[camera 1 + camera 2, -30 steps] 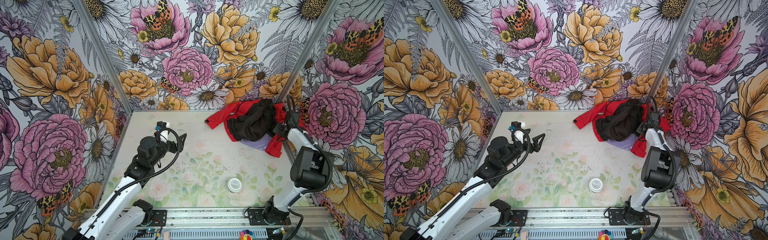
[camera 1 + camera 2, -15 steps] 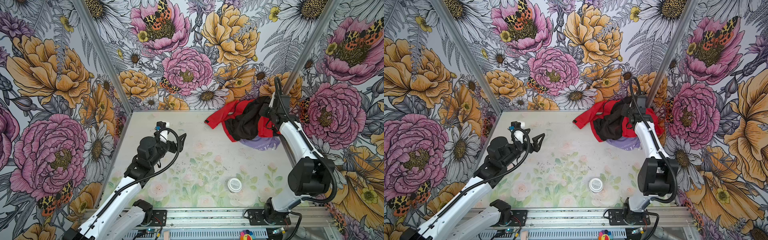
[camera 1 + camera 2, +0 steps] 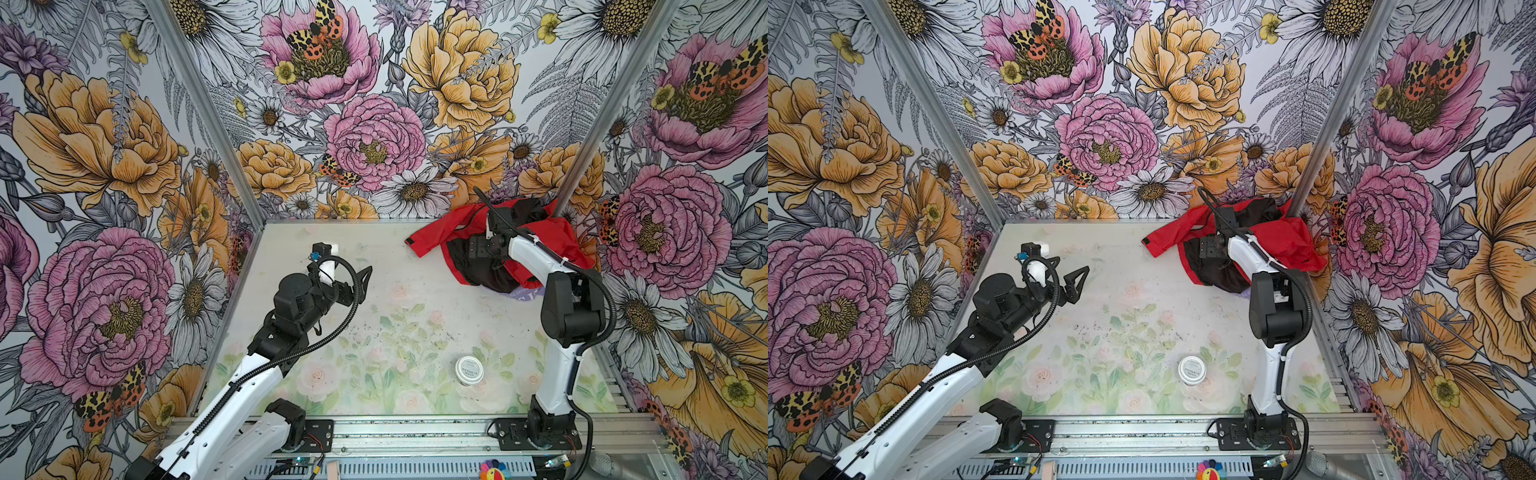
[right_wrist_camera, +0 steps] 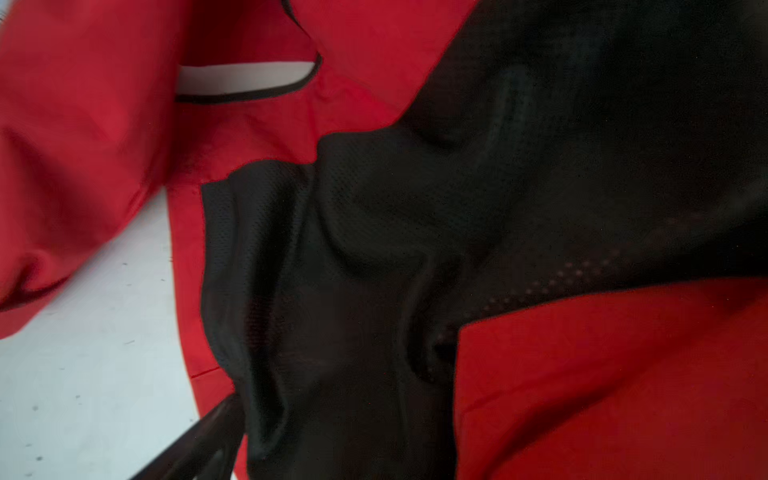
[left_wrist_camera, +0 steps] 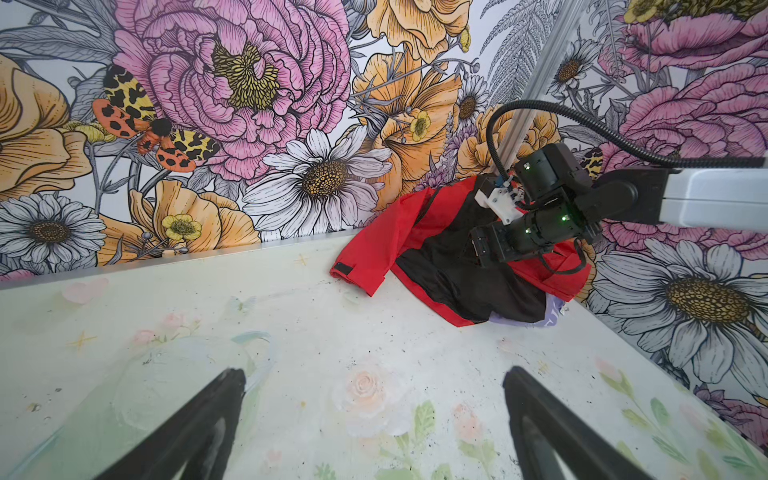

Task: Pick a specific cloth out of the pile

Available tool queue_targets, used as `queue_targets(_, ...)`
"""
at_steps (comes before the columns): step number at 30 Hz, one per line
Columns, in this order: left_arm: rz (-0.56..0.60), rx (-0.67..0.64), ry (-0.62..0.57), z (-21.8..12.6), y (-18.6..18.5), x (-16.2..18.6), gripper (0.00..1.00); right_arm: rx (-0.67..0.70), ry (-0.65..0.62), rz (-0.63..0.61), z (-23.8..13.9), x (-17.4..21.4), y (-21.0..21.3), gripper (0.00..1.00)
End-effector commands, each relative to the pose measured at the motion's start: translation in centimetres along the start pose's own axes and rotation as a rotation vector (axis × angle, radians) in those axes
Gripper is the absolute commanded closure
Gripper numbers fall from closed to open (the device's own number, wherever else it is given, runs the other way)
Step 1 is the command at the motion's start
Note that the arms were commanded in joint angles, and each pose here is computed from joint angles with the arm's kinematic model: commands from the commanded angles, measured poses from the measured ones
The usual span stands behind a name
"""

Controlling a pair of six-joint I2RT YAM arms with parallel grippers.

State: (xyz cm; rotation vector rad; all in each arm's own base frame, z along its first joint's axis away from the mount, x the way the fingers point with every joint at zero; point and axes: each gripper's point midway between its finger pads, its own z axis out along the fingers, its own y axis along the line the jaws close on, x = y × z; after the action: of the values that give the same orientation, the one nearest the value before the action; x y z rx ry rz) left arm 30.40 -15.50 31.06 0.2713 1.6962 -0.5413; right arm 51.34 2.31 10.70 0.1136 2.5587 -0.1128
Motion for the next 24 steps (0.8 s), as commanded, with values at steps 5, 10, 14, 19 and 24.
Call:
queue_targets(5, -0.015, 0.007, -0.006, -0.1, 0.0, 0.2, 0.01, 0.223, 0.103, -0.067, 1.9, 2.7, -4.1, 0.01)
queue_targets(10, -0.018, 0.005, 0.000, 0.1, 0.0, 0.4, 0.01, 0.165, 0.162, -0.048, 4.2, 4.3, -3.5, 0.22)
queue_targets(14, -0.018, 0.004, 0.005, 0.1, 0.0, 0.5, 0.01, 0.150, 0.151, -0.029, 4.1, 3.8, -3.4, 0.61)
queue_targets(19, -0.008, 0.007, 0.009, 0.4, -0.5, 0.6, 0.01, 0.130, 0.023, -0.001, -0.1, -0.5, -3.6, 1.00)
queue_targets(24, -0.008, 0.024, 0.016, 1.3, -2.1, 0.2, 0.02, 0.078, -0.145, 0.030, -6.1, -5.7, -3.3, 1.00)
